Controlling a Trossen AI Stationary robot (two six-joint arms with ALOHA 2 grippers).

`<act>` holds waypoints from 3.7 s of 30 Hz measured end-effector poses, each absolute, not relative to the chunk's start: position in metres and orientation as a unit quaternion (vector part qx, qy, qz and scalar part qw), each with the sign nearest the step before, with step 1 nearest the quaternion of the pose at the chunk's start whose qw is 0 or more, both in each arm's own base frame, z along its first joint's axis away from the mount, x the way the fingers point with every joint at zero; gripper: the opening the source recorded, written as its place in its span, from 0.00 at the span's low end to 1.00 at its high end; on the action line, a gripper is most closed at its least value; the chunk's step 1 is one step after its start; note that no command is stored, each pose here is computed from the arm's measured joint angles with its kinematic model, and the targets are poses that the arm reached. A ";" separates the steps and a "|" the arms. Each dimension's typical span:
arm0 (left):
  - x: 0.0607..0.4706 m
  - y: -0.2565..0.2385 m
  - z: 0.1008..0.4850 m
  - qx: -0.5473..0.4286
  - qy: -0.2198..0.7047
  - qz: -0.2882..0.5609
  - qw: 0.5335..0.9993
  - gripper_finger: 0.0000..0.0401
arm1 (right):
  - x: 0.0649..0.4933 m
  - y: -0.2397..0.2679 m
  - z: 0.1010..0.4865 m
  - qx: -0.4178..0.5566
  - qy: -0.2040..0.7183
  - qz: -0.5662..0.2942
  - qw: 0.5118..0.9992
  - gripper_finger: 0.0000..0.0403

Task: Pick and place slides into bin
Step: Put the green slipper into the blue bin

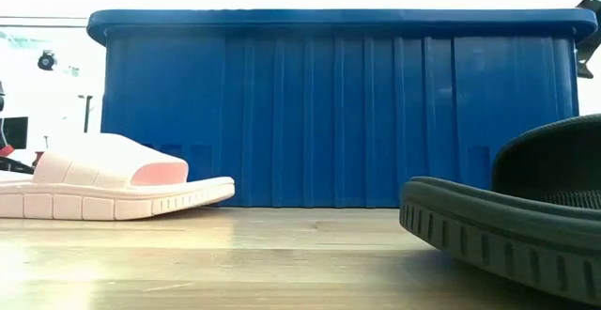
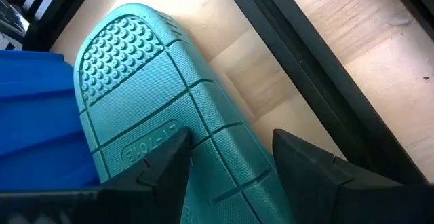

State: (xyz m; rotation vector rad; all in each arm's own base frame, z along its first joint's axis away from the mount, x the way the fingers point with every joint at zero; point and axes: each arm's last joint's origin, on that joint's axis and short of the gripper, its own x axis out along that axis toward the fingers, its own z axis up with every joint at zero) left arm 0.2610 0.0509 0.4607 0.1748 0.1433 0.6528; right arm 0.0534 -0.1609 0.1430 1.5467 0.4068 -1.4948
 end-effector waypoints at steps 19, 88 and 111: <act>0.262 0.051 0.458 0.087 0.080 0.319 0.940 0.51 | 0.051 -0.153 0.124 0.617 0.154 -0.614 0.467 0.42; 0.262 0.051 0.457 0.089 0.084 0.319 0.940 0.51 | 0.039 -0.136 0.275 0.468 0.032 -0.680 0.563 0.02; 0.262 0.051 0.458 0.091 0.084 0.318 0.940 0.51 | 0.032 -0.119 0.343 0.239 0.015 -0.713 0.659 0.02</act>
